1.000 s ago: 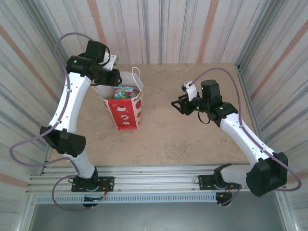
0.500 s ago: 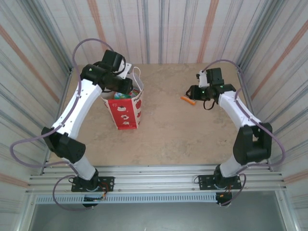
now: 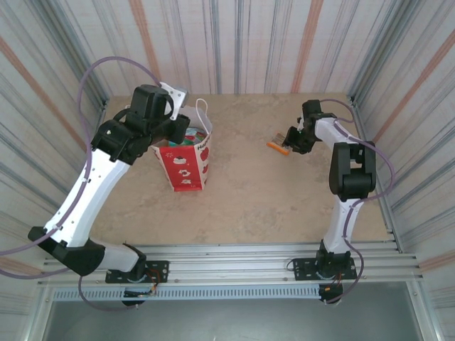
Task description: Place the snacks into the paper bag
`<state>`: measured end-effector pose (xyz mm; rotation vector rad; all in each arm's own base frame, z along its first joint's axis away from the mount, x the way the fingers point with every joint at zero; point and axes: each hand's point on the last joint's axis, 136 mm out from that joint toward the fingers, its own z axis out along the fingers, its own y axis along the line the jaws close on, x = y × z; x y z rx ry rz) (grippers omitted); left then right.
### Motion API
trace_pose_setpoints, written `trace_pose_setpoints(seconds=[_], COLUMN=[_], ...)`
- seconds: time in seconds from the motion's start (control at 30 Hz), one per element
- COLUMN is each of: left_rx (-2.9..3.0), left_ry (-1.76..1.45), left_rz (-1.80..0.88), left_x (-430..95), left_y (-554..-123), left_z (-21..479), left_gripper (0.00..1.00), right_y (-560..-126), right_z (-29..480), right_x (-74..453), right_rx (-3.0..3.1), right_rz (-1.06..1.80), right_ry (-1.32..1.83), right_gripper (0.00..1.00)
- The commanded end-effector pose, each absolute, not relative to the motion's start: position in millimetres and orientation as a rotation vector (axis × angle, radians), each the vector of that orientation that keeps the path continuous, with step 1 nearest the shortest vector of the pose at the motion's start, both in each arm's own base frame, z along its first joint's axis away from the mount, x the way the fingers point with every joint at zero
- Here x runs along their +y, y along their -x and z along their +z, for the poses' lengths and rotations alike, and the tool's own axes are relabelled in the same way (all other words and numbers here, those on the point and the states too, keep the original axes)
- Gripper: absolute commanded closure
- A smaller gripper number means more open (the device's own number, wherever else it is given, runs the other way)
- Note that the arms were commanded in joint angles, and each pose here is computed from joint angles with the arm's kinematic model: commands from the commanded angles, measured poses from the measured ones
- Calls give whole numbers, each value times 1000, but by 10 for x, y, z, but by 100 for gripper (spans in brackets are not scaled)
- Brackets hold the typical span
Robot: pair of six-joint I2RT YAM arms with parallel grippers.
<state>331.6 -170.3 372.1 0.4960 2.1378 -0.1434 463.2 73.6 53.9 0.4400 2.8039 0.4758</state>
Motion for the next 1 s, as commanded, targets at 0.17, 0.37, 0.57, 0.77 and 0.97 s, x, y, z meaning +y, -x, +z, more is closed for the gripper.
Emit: trace_pose_setpoints(seconds=[0.17, 0.37, 0.57, 0.77, 0.97], left_rx=[2089, 2088, 2094, 2088, 2079], left_ry=[-515, -524, -532, -539, -574], left_rz=[-114, -111, -104, -99, -166], left_x=[-1702, -1707, -1711, -1711, -1804], left_y=[-3287, -3287, -3286, -3284, -3228], left_z=[3809, 3803, 3779, 3793, 3822], left_gripper=[53, 53, 53, 54, 53], right_y=[-4736, -4767, -4738, -4715, -4602], right_z=[285, 110, 53, 285, 755], right_x=[614, 637, 650, 675, 828], right_rx=[2853, 2881, 2886, 2829, 2733], right_rz=[395, 402, 399, 407, 499], right_ry=[-521, -526, -506, -450, -344], right_gripper=[51, 62, 86, 100, 100])
